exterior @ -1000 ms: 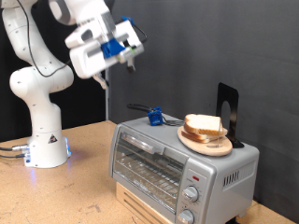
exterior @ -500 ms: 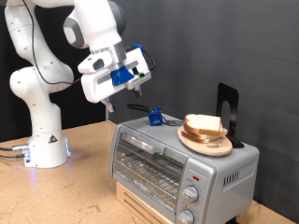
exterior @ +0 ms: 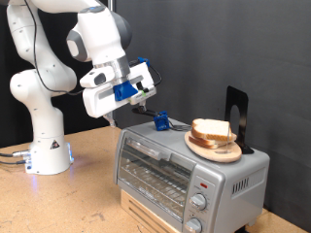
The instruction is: Make a piece of toast with the oven
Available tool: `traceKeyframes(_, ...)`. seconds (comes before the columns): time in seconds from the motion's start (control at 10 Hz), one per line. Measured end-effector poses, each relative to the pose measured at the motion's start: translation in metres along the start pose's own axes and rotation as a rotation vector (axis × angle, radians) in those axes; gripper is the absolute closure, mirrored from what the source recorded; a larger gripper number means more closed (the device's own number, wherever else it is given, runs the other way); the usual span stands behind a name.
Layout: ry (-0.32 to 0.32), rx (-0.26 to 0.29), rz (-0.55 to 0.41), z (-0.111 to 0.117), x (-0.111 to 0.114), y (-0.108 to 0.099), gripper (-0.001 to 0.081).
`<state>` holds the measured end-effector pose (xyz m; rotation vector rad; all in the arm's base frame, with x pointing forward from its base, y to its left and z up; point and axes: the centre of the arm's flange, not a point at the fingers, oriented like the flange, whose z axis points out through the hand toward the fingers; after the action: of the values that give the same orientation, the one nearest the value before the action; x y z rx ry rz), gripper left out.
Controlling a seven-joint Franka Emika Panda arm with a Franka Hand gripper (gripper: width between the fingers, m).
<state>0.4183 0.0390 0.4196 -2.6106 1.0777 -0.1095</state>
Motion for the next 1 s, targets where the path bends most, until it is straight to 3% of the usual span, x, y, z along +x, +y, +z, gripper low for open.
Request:
traceKeyframes(0.4, 0.01, -0.093, 0.026, 0.035, 0.006, 0.022, -0.0003)
traceKeyframes(0.6, 0.042, -0.083, 0.041, 0.05, 0.012, 0.025, -0.0003)
traceKeyframes(1.0, 0.063, -0.067, 0.064, 0.058, 0.02, 0.025, -0.0003)
